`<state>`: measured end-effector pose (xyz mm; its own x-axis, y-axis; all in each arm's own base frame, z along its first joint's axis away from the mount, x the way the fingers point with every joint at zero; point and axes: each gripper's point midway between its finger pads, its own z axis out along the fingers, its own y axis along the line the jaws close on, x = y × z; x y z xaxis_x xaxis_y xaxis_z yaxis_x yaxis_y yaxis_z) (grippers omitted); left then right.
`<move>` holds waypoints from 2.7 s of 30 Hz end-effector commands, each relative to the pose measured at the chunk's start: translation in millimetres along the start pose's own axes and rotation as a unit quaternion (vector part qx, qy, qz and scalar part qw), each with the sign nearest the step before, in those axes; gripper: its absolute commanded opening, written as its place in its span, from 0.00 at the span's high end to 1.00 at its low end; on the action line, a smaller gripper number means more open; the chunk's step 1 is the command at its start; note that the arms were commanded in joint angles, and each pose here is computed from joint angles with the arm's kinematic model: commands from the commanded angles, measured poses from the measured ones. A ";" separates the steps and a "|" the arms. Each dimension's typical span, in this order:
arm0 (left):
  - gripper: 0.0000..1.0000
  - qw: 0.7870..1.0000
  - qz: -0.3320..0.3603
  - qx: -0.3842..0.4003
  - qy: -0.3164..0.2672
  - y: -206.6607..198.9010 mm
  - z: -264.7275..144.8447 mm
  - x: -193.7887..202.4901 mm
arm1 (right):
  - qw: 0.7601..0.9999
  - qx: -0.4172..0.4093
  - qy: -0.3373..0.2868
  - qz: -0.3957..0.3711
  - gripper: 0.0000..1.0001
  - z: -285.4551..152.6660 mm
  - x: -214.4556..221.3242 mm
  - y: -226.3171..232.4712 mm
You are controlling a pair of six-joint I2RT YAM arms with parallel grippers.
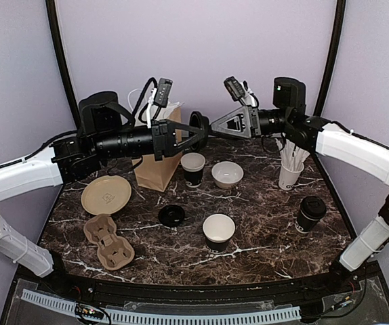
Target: Pack the takeout coffee
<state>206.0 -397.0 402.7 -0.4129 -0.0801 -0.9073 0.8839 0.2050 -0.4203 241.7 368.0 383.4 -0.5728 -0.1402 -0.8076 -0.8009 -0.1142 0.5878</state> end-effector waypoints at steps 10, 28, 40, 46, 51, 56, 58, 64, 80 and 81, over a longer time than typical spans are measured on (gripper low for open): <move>0.96 0.999 0.003 0.038 -0.019 -15.8 -5.1 -9.0 | 0.999 -0.050 0.016 -0.003 0.02 14.6 8.7 11.9; 0.96 0.999 -0.008 0.042 -0.001 -10.6 6.2 -0.2 | 0.996 -0.089 0.023 0.001 0.07 18.1 13.0 24.1; 0.96 0.999 -0.004 0.036 -0.007 -10.5 2.9 -2.7 | 0.994 -0.109 0.025 -0.004 0.10 15.4 15.3 32.8; 0.96 1.000 -0.002 0.027 -0.011 -9.0 -2.2 -3.0 | 0.993 -0.116 0.024 -0.002 0.09 13.2 15.9 36.9; 0.96 1.000 -0.002 0.027 -0.011 -9.2 -3.0 -1.7 | 0.993 -0.114 0.024 0.002 0.13 14.0 16.6 34.5; 0.97 1.000 -0.002 0.025 -0.013 -9.5 -5.1 -2.0 | 0.993 -0.113 0.022 0.003 0.21 14.5 15.6 33.2; 0.96 1.000 -0.002 0.025 -0.013 -9.6 -5.4 -2.3 | 0.993 -0.112 0.022 0.004 0.23 14.5 15.1 32.2; 0.72 1.000 -0.004 0.009 -0.004 -3.1 -2.4 0.0 | 0.996 -0.082 0.027 0.003 0.28 14.9 15.7 18.0; 0.41 0.960 0.021 -0.252 0.117 67.9 -79.1 53.8 | 0.936 0.152 0.262 -0.177 0.30 -28.5 92.9 -50.9; 0.41 0.960 0.020 -0.254 0.119 68.3 -81.3 56.4 | 0.927 0.146 0.293 -0.181 0.30 -29.3 103.3 -49.3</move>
<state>220.2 -334.7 355.5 -0.4403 0.0646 -0.8955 0.7661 0.5471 -0.3372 248.5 348.3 311.4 -0.2909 -0.4388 -0.8502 -0.9541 0.0668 0.2919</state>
